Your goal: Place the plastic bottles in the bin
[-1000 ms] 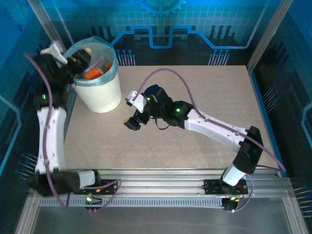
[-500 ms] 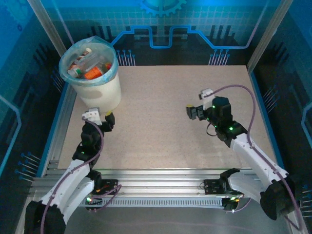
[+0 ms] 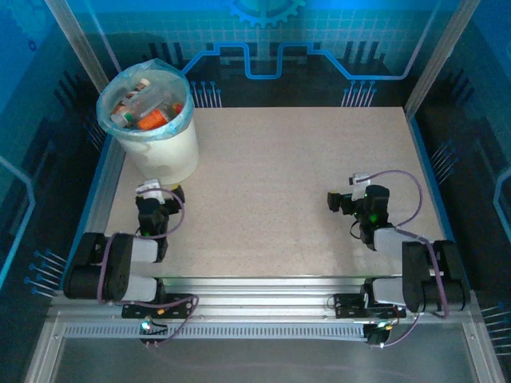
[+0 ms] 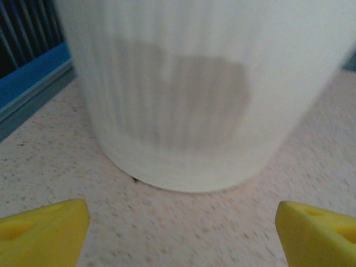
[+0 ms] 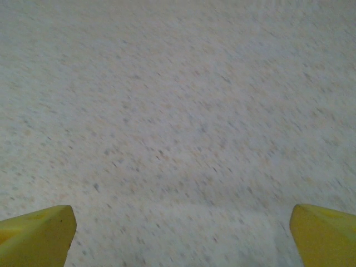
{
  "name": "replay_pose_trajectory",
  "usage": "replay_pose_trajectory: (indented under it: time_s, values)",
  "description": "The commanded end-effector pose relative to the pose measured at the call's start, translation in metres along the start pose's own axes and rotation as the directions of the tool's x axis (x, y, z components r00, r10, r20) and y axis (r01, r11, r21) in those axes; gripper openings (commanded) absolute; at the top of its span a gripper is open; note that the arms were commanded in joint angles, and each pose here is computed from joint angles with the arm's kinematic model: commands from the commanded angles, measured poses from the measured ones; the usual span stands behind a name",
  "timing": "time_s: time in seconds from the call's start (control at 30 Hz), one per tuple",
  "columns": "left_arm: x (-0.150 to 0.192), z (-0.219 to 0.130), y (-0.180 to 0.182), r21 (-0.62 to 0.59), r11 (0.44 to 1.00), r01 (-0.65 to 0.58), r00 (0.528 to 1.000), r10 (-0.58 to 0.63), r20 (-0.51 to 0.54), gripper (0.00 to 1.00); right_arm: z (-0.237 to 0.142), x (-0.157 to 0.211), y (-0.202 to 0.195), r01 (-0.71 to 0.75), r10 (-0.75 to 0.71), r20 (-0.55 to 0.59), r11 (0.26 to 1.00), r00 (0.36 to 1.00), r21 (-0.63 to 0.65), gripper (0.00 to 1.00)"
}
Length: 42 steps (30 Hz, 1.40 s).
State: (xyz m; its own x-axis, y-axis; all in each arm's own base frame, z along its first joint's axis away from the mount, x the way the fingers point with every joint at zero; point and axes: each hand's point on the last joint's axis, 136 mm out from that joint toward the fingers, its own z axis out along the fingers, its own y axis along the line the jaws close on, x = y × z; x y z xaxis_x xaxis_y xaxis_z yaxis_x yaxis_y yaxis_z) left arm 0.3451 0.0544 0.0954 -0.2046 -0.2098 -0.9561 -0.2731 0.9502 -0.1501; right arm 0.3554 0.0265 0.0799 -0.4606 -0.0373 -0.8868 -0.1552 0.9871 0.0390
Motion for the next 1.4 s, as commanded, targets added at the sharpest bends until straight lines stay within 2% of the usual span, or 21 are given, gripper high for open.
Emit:
replay_pose_trajectory:
  time_s: [0.0,0.03,0.1,0.2,0.27,0.43,0.57,0.9,1.0,1.37]
  values:
    - [-0.02,-0.005,-0.019,0.193,0.979,0.069,0.99,-0.091,0.105,0.88,0.011,-0.032,0.015,0.087,-0.066,0.175,0.989,0.982,-0.117,1.0]
    - [-0.019,-0.005,-0.023,0.209,0.976,0.063,0.991,-0.086,0.101,0.88,0.015,-0.034,0.015,0.086,-0.061,0.188,0.989,0.98,-0.124,1.0]
    - [-0.018,-0.002,-0.03,0.248,0.968,0.045,0.994,-0.069,0.089,0.89,0.025,-0.031,0.011,0.066,-0.054,0.105,0.991,0.993,-0.115,1.0]
    - [-0.012,0.01,-0.042,0.3,0.954,0.02,0.998,-0.037,0.052,0.92,0.03,-0.032,0.005,0.07,-0.068,0.089,0.997,0.994,-0.017,1.0]
    - [-0.009,0.013,-0.046,0.3,0.954,0.009,1.0,-0.016,0.021,0.99,0.031,-0.031,0.001,0.066,-0.067,0.076,0.998,0.995,0.023,1.0]
    - [-0.006,0.025,-0.052,0.274,0.962,-0.021,0.999,0.029,-0.028,0.99,0.031,-0.031,0.001,0.07,-0.072,0.074,0.997,0.995,0.028,1.0]
    - [-0.001,0.033,-0.065,0.303,0.951,-0.06,0.993,0.088,-0.081,0.99,0.031,-0.032,0.002,0.072,-0.074,0.073,0.997,0.995,0.031,1.0]
    - [-0.001,0.033,-0.067,0.307,0.949,-0.066,0.992,0.096,-0.084,0.99,0.031,-0.032,0.002,0.072,-0.074,0.074,0.997,0.994,0.03,1.0]
    - [0.002,0.032,-0.076,0.357,0.931,-0.078,0.989,0.118,-0.093,0.99,0.031,-0.032,0.001,0.072,-0.074,0.074,0.997,0.995,0.031,1.0]
    - [0.001,0.033,-0.076,0.347,0.934,-0.081,0.988,0.12,-0.094,0.99,0.031,-0.032,0.002,0.072,-0.074,0.073,0.997,0.995,0.03,1.0]
